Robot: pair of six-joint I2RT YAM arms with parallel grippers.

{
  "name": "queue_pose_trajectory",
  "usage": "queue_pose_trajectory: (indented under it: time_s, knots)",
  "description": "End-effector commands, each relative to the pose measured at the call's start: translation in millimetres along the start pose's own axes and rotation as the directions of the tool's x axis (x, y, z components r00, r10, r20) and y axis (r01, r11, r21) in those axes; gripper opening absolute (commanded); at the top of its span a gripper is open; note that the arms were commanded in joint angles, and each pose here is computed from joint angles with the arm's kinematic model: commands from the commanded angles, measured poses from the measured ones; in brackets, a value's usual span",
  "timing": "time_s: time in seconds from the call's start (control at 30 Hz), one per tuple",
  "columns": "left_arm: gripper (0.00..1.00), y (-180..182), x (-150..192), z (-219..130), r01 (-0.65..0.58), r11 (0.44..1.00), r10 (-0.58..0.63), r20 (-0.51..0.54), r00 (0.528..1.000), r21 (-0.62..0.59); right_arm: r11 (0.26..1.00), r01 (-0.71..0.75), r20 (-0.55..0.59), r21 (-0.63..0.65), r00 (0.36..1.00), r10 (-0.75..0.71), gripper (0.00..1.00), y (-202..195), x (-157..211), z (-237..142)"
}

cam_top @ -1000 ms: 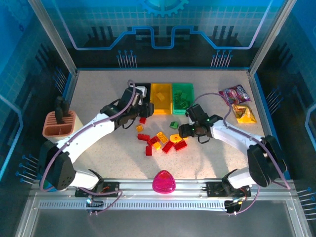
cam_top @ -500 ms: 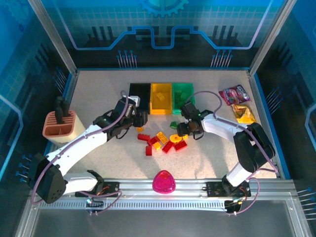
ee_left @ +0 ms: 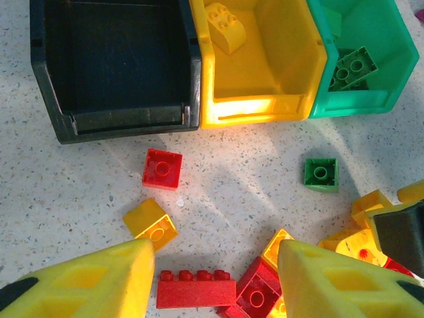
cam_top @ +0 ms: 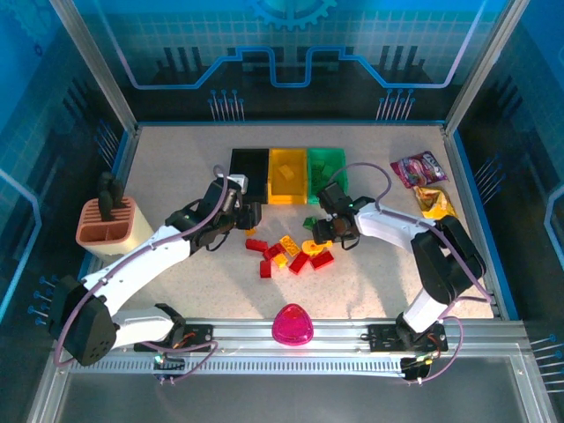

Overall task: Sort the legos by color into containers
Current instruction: Pick up the lego from the center of the table.

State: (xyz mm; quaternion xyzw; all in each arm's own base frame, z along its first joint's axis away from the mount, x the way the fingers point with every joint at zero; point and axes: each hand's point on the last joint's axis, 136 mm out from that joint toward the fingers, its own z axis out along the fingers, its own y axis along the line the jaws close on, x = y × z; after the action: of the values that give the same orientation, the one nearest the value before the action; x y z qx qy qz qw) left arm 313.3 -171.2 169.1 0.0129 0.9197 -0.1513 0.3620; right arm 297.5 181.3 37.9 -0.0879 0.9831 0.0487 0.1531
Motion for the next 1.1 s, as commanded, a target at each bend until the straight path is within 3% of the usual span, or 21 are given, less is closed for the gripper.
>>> queue_pose_trajectory:
  time_s: [0.0, 0.3, 0.5, 0.6, 0.8, 1.07]
  knots:
    - [0.53, 2, -2, -4, 0.013, 1.000, -0.013, 0.026, 1.000, -0.004, 0.999, 0.012, -0.118, 0.029, 0.993, -0.009, 0.65, -2, 28, 17]
    - [0.52, 6, 1, -4, 0.016, 1.000, -0.015, 0.029, 0.999, -0.012, 1.000, 0.006, -0.148, 0.017, 0.989, -0.003, 0.52, 2, 28, 20]
    - [0.52, 7, 2, -4, 0.017, 1.000, -0.017, 0.031, 0.999, -0.016, 0.998, 0.012, -0.144, 0.057, 0.990, -0.004, 0.49, -6, 29, 13]
    - [0.51, 8, 3, -3, 0.018, 1.000, -0.017, 0.031, 0.999, -0.017, 0.998, 0.009, -0.133, 0.056, 0.991, -0.001, 0.40, -5, 27, 11]
    - [0.50, 11, 3, -4, 0.010, 0.999, -0.009, 0.033, 0.999, -0.031, 0.999, 0.006, -0.071, 0.045, 0.998, -0.003, 0.28, -1, 12, -11]
    - [0.49, 24, 21, -10, 0.035, 0.999, -0.034, 0.037, 0.999, -0.039, 0.999, 0.053, 0.068, 0.012, 0.996, -0.054, 0.26, 13, -39, -60]
